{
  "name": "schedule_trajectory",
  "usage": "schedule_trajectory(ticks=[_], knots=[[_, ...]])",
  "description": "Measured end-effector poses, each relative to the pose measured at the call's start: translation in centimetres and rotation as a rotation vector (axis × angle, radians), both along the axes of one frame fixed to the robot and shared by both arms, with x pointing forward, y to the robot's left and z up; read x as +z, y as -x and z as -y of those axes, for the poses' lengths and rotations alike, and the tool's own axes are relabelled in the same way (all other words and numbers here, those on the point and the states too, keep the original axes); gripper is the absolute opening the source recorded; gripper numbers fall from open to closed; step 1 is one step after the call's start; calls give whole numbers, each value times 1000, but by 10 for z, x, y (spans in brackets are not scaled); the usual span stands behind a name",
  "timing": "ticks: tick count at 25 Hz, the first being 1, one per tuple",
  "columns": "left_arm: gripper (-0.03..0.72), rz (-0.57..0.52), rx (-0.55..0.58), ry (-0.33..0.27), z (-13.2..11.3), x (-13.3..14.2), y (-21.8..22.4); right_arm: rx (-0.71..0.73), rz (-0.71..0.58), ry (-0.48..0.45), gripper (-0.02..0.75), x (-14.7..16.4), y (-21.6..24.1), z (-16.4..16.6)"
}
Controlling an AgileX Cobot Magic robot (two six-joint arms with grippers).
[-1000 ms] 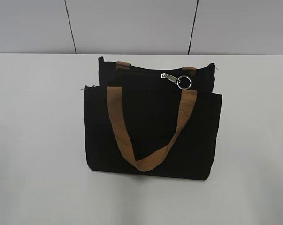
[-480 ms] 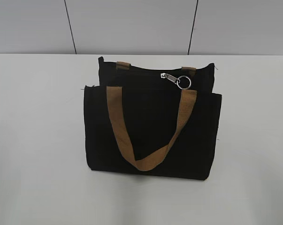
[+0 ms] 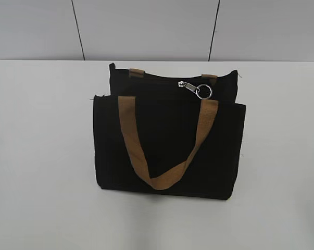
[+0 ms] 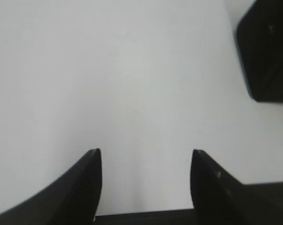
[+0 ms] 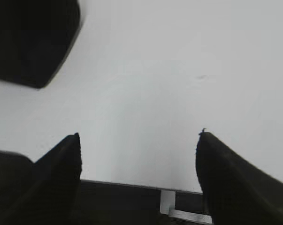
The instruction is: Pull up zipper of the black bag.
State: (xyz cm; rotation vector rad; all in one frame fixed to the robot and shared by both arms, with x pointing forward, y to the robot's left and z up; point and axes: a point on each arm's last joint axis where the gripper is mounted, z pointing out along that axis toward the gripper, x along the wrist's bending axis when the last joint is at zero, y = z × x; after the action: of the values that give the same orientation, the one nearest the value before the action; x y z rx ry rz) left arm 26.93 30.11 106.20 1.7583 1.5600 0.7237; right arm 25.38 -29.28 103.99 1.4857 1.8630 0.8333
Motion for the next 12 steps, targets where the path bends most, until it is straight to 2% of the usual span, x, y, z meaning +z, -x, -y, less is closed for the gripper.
schedule_trajectory(ticks=[3, 6, 9, 12], knots=[[437, 79, 133, 15, -6, 2, 14, -107, 58, -1, 576, 1, 8, 1], [437, 158, 216, 23, -8, 3, 27, -150, 103, 1, 576, 1, 14, 1], [435, 228, 242, 31, -8, 2, 39, -154, 133, 0, 576, 1, 18, 1], [435, 243, 246, 32, -8, 2, 42, -153, 135, -1, 576, 1, 18, 0]])
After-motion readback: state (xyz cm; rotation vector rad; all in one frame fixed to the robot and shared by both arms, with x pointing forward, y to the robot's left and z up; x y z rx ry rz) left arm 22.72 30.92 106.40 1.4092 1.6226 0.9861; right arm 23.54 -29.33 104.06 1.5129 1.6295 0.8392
